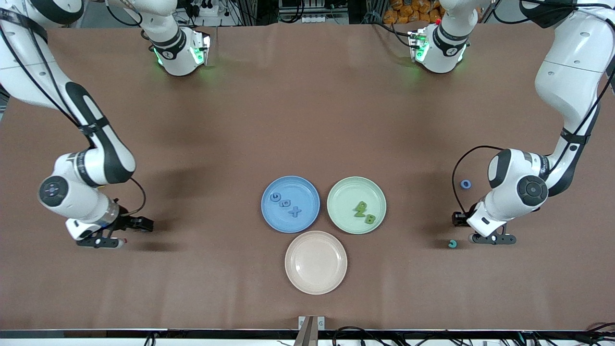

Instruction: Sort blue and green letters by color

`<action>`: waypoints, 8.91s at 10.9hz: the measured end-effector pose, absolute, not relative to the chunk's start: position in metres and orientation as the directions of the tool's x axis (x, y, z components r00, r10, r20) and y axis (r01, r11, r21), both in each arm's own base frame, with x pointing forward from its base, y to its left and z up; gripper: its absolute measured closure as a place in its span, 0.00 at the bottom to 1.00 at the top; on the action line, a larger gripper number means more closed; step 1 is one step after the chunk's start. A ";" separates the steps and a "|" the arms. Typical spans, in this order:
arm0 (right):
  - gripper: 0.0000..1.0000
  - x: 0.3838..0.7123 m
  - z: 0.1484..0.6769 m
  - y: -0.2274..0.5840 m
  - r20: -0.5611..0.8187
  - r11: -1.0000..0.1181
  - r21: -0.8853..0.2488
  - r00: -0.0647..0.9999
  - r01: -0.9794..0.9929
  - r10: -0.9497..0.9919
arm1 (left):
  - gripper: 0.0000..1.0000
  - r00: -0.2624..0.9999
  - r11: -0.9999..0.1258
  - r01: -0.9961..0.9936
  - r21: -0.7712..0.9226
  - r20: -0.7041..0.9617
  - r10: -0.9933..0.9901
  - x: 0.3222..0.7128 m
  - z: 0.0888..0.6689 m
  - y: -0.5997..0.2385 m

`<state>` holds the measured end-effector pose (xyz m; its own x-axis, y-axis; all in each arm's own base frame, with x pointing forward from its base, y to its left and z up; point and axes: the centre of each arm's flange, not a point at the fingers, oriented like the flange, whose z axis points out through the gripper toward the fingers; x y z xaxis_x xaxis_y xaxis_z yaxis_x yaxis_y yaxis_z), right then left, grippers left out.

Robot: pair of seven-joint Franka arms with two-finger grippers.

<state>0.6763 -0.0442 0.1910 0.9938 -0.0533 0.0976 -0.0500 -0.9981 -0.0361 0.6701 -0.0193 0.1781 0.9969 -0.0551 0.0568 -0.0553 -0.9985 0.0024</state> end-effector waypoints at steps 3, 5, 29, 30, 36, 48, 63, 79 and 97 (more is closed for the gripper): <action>0.00 0.667 0.165 -0.007 0.117 -0.998 -0.028 0.992 0.052 0.048 | 0.49 0.997 -0.998 -0.059 -0.001 0.059 -0.059 0.670 0.178 -0.019; 0.00 0.666 0.162 -0.013 0.120 -0.996 0.023 0.988 0.092 0.094 | 0.52 0.996 -0.998 -0.062 0.000 0.060 -0.062 0.670 0.179 -0.020; 0.60 0.679 0.176 -0.029 0.107 -0.999 -0.034 0.994 0.016 0.013 | 0.72 0.997 -0.998 -0.060 -0.012 0.049 -0.060 0.687 0.218 -0.027; 0.60 0.681 0.178 -0.014 0.082 -0.998 -0.065 0.997 -0.005 -0.010 | 0.72 0.997 -0.998 -0.055 -0.004 0.049 -0.055 0.690 0.227 -0.041; 0.60 0.705 0.227 0.099 0.011 -0.968 -0.130 0.976 -0.215 -0.218 | 0.72 0.998 -0.998 0.059 0.039 0.021 0.060 0.694 0.263 -0.148; 0.60 0.666 0.287 0.338 -0.157 -0.686 -0.225 0.721 -0.692 -0.675 | 0.72 0.977 -0.973 0.214 0.085 -0.026 0.213 0.645 0.284 -0.321; 0.00 0.688 0.274 0.284 -0.071 -0.783 -0.173 0.800 -0.598 -0.595 | 0.00 0.987 -0.987 0.155 0.034 0.025 0.156 0.692 0.282 -0.208; 0.00 0.590 0.460 0.148 0.005 -0.997 0.058 0.999 -0.050 -0.050 | 0.00 0.996 -0.997 0.072 -0.013 0.062 0.071 0.721 0.308 0.060; 0.00 0.537 0.654 0.111 0.032 -0.999 -0.044 0.999 0.007 0.006 | 0.00 0.996 -0.996 0.081 -0.022 0.027 0.080 0.597 0.539 -0.045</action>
<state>0.5369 0.1107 0.6543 0.9995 0.0060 0.0321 0.0074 -0.9990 -0.0441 0.5972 -0.0451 0.5387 0.9964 0.0803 0.0271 0.0809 -0.9965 -0.0215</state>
